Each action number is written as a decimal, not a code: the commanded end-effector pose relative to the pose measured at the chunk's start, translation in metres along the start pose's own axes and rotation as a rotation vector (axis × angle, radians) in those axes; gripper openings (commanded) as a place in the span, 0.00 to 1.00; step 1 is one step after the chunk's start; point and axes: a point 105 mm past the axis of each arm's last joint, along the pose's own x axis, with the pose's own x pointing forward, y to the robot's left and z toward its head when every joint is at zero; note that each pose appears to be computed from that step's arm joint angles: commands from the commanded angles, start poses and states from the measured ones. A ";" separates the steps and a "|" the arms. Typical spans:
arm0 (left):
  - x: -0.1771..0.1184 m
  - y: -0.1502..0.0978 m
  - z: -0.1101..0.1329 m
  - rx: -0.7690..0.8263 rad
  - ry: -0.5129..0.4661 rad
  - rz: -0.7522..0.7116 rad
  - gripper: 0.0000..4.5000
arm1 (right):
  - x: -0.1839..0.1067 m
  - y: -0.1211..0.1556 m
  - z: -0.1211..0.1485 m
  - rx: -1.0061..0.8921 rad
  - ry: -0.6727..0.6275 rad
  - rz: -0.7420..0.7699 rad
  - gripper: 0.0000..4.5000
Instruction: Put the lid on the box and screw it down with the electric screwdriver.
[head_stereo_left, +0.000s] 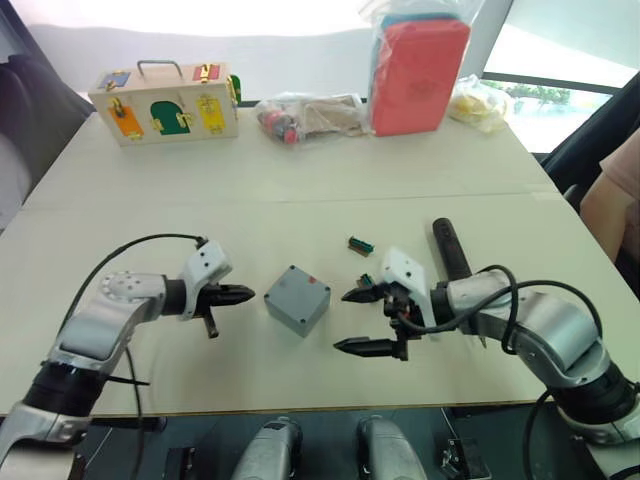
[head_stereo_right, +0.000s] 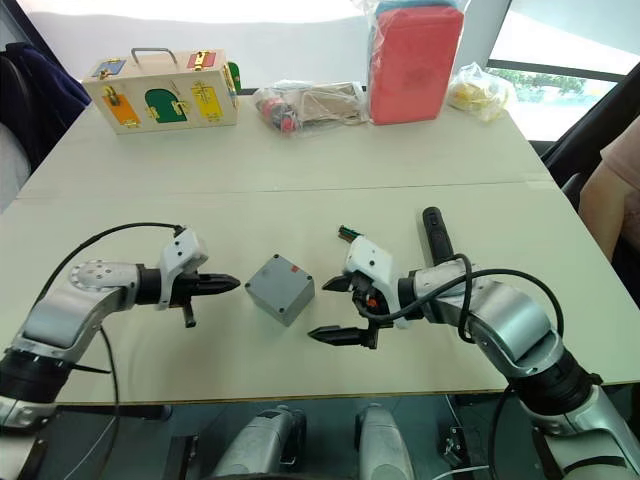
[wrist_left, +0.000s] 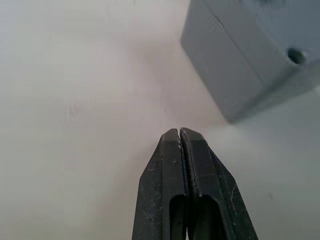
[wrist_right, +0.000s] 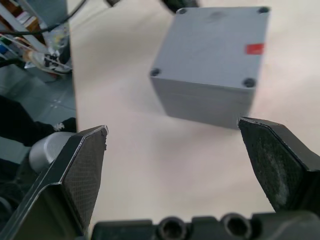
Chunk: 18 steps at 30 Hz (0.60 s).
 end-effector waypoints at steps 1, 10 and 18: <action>-0.009 -0.031 0.003 -0.021 -0.011 -0.092 0.00 | 0.009 -0.019 0.003 -0.115 0.012 -0.045 0.98; 0.009 -0.022 0.018 -0.010 -0.087 0.012 0.00 | 0.030 -0.013 -0.007 -0.140 0.025 0.035 0.98; 0.018 -0.014 0.038 -0.009 -0.156 0.000 0.00 | 0.026 0.001 -0.008 -0.087 0.009 0.058 0.98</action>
